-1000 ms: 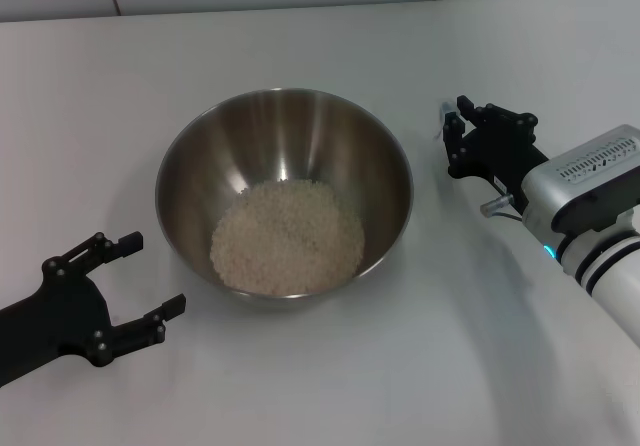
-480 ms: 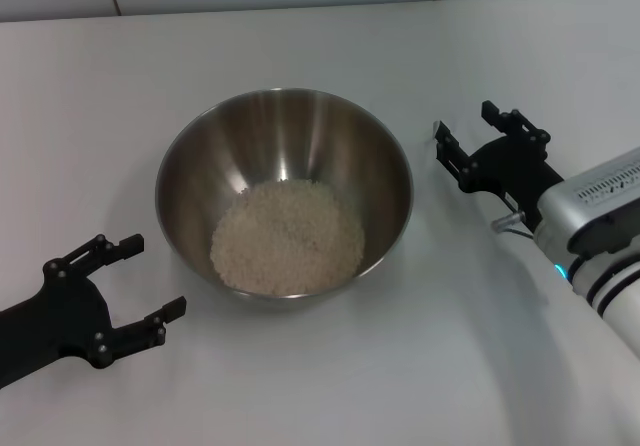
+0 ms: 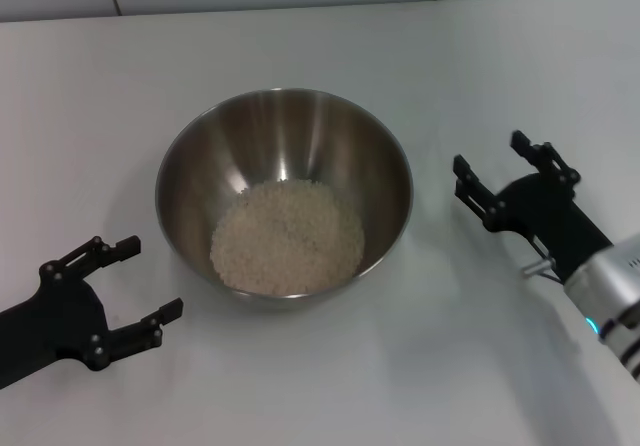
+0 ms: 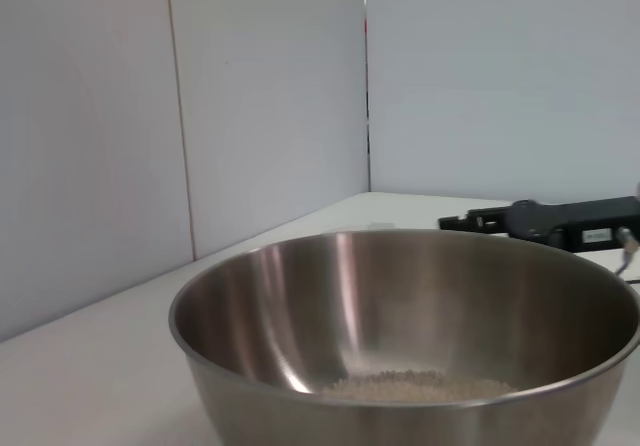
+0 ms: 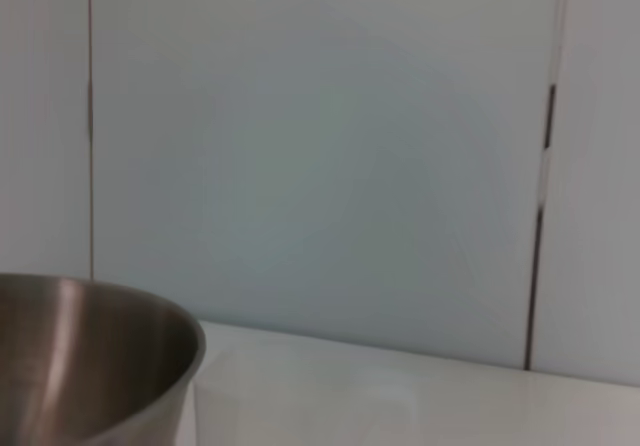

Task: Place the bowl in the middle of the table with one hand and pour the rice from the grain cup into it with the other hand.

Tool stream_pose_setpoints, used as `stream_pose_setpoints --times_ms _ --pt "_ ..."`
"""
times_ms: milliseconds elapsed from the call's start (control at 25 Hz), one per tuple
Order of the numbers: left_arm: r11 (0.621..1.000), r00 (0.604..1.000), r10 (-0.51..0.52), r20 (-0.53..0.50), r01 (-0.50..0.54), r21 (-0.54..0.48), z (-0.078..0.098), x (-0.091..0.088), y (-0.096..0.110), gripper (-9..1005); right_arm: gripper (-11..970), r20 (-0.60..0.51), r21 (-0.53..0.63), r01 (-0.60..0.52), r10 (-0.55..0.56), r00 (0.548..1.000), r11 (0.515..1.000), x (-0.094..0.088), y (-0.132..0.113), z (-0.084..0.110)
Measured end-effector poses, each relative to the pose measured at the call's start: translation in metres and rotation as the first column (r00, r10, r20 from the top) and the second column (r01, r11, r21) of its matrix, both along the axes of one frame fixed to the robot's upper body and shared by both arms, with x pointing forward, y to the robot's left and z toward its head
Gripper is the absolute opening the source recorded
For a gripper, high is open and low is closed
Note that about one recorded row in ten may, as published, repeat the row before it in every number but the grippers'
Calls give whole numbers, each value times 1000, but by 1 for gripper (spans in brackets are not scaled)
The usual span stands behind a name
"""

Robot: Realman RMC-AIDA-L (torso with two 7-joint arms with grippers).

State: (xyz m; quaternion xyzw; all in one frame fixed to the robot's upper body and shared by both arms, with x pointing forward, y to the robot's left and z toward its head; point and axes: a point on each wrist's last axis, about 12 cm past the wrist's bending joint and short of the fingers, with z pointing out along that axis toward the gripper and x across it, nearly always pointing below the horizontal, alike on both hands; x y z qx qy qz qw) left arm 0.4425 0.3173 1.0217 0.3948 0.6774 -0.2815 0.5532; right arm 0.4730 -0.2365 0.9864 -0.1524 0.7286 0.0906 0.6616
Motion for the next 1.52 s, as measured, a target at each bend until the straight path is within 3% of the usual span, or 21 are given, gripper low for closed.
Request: stream_pose_setpoints --times_ms 160,360,600,1520 --pt "1000 1000 4 -3 -4 1 -1 -2 1 864 789 42 48 -65 64 997 997 -23 -17 2" --pt "1000 1000 3 -9 -3 0 -2 -5 2 864 830 70 70 -356 351 934 932 -47 -36 9" --pt "1000 1000 0 -8 0 0 -2 -5 0 864 831 44 60 -489 487 872 870 -48 -40 13" --pt "1000 1000 -4 -3 4 0 -2 -5 -1 864 831 29 54 -509 509 861 859 -42 -37 14"
